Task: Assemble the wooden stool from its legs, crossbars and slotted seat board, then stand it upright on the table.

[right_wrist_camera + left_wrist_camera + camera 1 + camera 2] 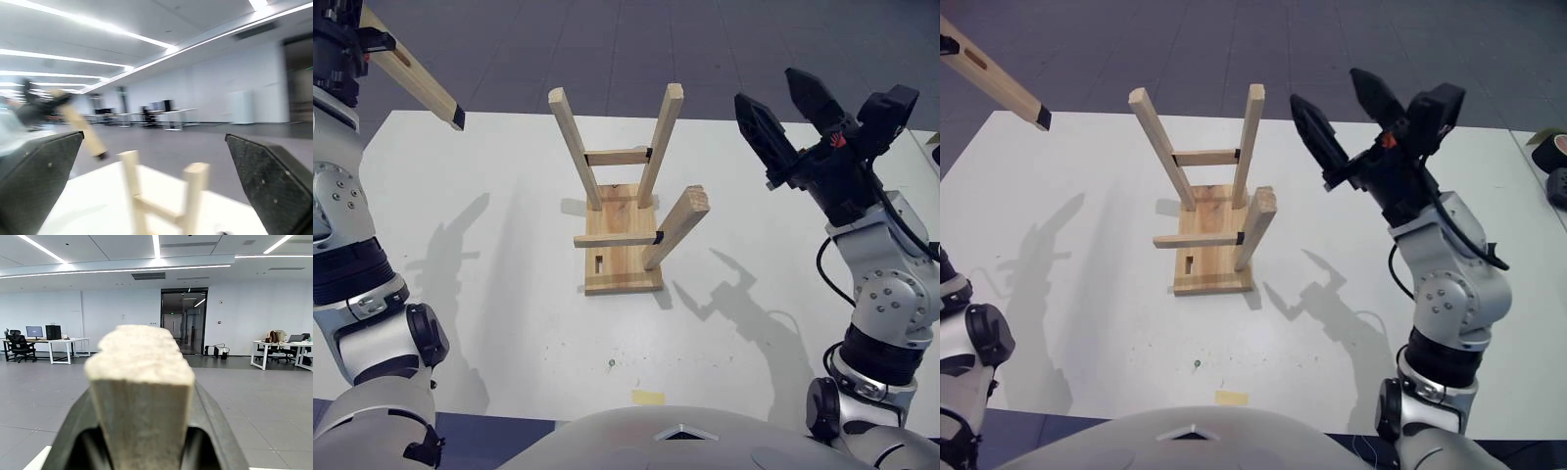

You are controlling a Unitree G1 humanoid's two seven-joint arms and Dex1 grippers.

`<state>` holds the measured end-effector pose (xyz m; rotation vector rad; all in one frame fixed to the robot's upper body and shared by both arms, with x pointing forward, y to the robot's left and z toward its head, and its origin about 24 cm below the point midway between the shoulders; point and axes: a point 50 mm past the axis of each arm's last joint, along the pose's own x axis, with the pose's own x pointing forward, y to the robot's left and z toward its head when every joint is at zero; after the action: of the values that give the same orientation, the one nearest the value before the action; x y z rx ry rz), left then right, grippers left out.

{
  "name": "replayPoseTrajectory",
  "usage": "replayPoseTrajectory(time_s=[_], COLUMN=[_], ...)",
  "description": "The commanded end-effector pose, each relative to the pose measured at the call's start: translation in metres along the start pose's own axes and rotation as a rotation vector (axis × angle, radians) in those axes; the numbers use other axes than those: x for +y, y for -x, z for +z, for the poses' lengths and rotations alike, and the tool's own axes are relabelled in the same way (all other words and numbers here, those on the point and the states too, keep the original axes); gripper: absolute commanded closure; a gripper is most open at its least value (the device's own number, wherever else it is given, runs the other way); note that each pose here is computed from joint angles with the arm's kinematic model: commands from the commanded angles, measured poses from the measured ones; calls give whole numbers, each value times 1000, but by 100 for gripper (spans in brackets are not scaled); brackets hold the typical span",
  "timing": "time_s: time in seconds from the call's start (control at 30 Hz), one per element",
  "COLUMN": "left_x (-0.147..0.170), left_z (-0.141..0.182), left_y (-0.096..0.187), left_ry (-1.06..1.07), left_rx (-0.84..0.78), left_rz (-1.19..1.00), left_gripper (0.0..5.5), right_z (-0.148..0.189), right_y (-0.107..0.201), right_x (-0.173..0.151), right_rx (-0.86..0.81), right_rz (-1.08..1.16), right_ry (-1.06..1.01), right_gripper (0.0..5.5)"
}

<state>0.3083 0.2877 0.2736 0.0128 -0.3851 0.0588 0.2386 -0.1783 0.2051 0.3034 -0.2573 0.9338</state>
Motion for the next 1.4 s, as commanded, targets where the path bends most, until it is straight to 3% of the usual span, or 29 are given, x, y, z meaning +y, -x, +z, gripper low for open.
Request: replayPoseTrajectory(time_s=[0.03, 0.13, 0.3, 0.5, 0.87, 1.03, 1.13, 1.4], left_x=[-9, -22, -38, -50, -70, -79, -81, -67], left_z=[-12, -18, -29, -33, -38, -42, -37, -38], left_y=[-1, -2, 4, 10, 24, 31, 33, 30], left_ry=[44, 52, 58, 41, 89, 115, 142, 91], left_rx=[31, 60, 110, 114, 140, 156, 134, 151], left_rz=[-88, -193, -314, -393, -575, -636, -648, -419], left_gripper=[447, 447, 447, 447, 447, 447, 447, 447], right_z=[-31, -46, -56, -48, -49, -56, -64, -73], right_y=[4, 3, -7, -13, -6, -5, -3, -3], right_x=[15, 12, 2, 3, 17, 20, 14, 21], right_rx=[348, 477, 478, 351, 348, 346, 356, 341], right_rz=[288, 375, 390, 389, 416, 376, 252, 55], right_ry=[-25, 42, 155, 87, -58, -75, 15, 199], right_gripper=[10, 10, 33, 129, 313, 317, 318, 332])
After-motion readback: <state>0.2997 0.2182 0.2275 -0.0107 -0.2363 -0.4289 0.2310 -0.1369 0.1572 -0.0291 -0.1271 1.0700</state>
